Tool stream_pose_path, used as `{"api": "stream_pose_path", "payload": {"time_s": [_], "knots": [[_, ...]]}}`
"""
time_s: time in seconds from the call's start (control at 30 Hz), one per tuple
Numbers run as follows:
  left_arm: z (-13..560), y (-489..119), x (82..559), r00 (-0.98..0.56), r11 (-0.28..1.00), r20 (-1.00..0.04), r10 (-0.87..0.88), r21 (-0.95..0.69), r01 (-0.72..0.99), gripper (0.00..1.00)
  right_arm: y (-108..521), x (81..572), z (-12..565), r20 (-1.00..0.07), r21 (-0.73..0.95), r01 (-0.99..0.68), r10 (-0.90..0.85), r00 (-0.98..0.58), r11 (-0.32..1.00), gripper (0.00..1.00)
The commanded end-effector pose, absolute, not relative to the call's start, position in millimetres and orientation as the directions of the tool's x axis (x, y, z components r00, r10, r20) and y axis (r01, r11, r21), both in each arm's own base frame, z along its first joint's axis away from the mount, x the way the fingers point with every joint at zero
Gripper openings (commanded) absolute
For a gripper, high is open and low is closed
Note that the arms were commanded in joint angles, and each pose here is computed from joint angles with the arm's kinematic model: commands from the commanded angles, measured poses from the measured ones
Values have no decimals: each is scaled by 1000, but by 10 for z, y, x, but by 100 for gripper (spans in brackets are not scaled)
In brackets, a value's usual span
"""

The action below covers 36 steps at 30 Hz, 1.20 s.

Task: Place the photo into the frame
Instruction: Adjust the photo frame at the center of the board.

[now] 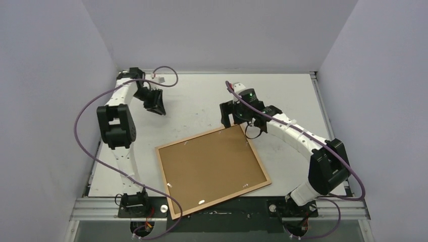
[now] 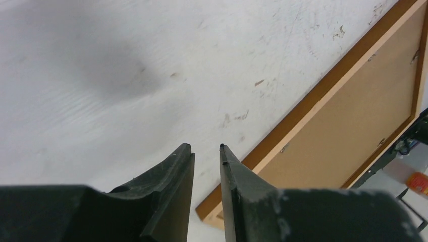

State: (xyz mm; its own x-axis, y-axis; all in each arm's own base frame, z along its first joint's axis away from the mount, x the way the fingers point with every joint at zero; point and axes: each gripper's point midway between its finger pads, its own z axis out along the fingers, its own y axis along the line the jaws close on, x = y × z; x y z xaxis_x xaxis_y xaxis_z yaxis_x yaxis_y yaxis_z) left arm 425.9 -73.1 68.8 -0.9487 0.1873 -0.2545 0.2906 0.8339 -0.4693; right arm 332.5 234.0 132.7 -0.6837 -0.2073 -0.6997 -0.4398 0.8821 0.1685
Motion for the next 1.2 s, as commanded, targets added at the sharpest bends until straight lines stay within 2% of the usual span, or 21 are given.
{"api": "stream_pose_path", "payload": {"time_s": [0.0,0.2,0.37,0.6,0.87,1.0,1.17], "knots": [[1293,-430,4134,-927,817,-354,123,-494,297,25,2772,3425,1498,-744,61,-748,-469,-475,661,90],[1547,-212,4036,-922,817,-383,62,-511,268,27,3475,3299,1404,-719,1,-943,-655,-232,333,91],[1693,18,3960,-912,826,-411,8,-512,238,27,3812,3232,1014,-634,-14,-979,-759,-147,202,96],[1654,205,3789,-922,833,-386,-11,-513,205,27,4080,3192,720,-624,-22,-988,-774,-106,153,98],[1692,214,3674,-923,830,-384,-12,-519,206,27,4124,3381,615,-609,-72,-986,-789,-78,153,93],[1702,234,3619,-923,830,-384,-12,-519,205,27,4118,3451,520,-595,-70,-986,-800,-79,150,87],[1717,283,3560,-925,830,-380,-17,-521,199,27,4087,3490,444,-573,-86,-986,-817,-68,142,86]]}}
